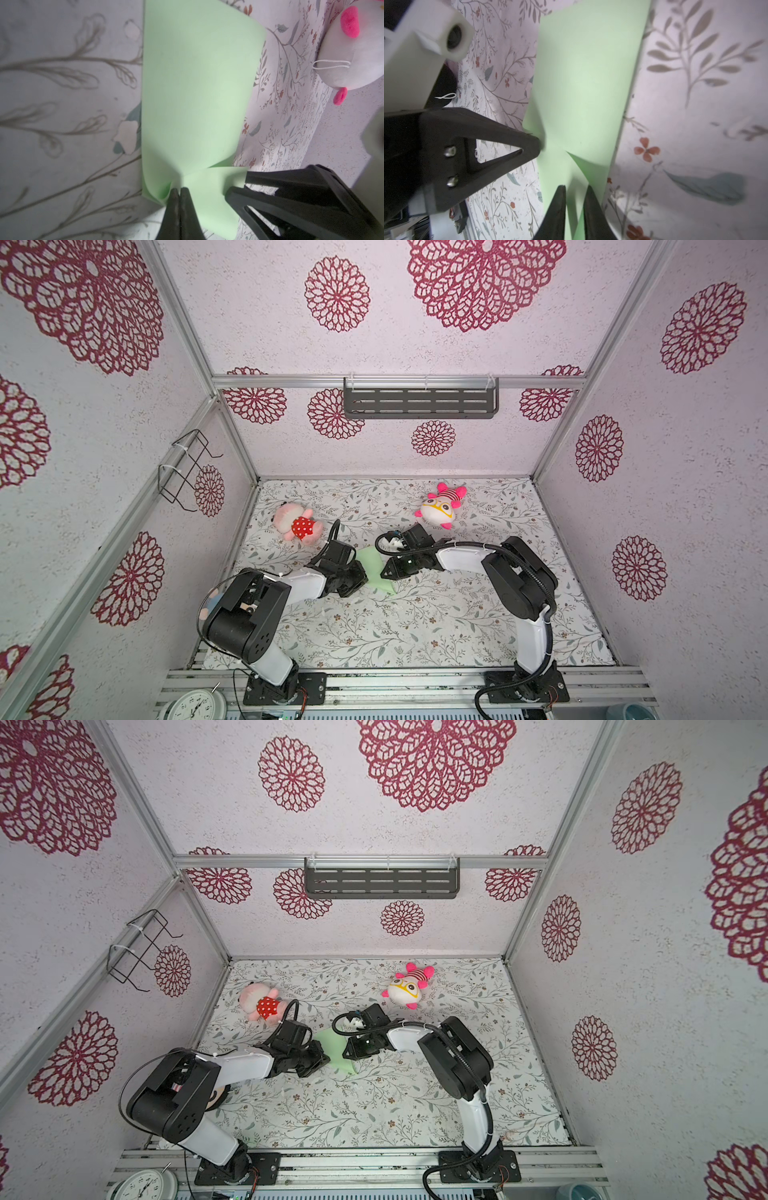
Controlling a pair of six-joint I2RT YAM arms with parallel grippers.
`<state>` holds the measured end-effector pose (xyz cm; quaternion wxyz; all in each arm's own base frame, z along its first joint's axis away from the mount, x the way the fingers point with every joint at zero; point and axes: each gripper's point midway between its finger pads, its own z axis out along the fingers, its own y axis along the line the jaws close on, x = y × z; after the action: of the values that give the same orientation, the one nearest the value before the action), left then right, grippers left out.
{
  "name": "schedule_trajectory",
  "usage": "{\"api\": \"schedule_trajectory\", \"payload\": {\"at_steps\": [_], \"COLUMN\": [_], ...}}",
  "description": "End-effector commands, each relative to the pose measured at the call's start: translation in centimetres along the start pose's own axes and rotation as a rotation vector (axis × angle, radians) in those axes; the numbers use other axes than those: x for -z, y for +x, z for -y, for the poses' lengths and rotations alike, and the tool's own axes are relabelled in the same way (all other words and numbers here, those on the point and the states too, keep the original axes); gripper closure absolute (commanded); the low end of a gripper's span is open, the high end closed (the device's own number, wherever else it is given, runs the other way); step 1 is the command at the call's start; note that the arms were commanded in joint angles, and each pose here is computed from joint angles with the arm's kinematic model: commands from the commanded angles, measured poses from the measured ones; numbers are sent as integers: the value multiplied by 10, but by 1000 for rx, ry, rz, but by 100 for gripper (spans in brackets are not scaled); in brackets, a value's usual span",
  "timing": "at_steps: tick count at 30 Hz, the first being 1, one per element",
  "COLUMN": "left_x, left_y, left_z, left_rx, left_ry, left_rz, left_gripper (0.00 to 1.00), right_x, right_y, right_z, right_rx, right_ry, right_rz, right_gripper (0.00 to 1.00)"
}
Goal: Fold a paper plane with a square sheet of paper (pick it up from the middle)
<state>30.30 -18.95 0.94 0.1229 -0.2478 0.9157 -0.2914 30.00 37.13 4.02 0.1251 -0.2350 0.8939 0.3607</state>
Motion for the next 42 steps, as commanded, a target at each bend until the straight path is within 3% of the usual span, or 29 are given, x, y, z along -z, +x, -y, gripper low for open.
{"api": "schedule_trajectory", "payload": {"at_steps": [1,6,11,17,24,42], "left_x": [-6,-5,-4,-4,-7,-11], "left_y": [13,15,17,20,24,28], "left_z": [-43,-46,-51,-58,-62,-68], "left_rx": [59,63,79,99,113,87], "left_ry": [-162,-186,-214,-248,-265,-289], "left_rz": [-45,-59,-69,-88,-118,-160], "left_gripper": [99,99,99,99,100,100], "right_x": [40,60,52,28,9,-4], "right_y": [-30,-28,-3,16,28,41], "right_z": [-19,-31,-45,-52,-49,-25], "right_rx": [162,371,621,750,813,817], "right_ry": [39,64,109,98,100,163], "right_rz": [141,214,167,88,23,-54], "right_gripper": [75,72,76,82,87,91]}}
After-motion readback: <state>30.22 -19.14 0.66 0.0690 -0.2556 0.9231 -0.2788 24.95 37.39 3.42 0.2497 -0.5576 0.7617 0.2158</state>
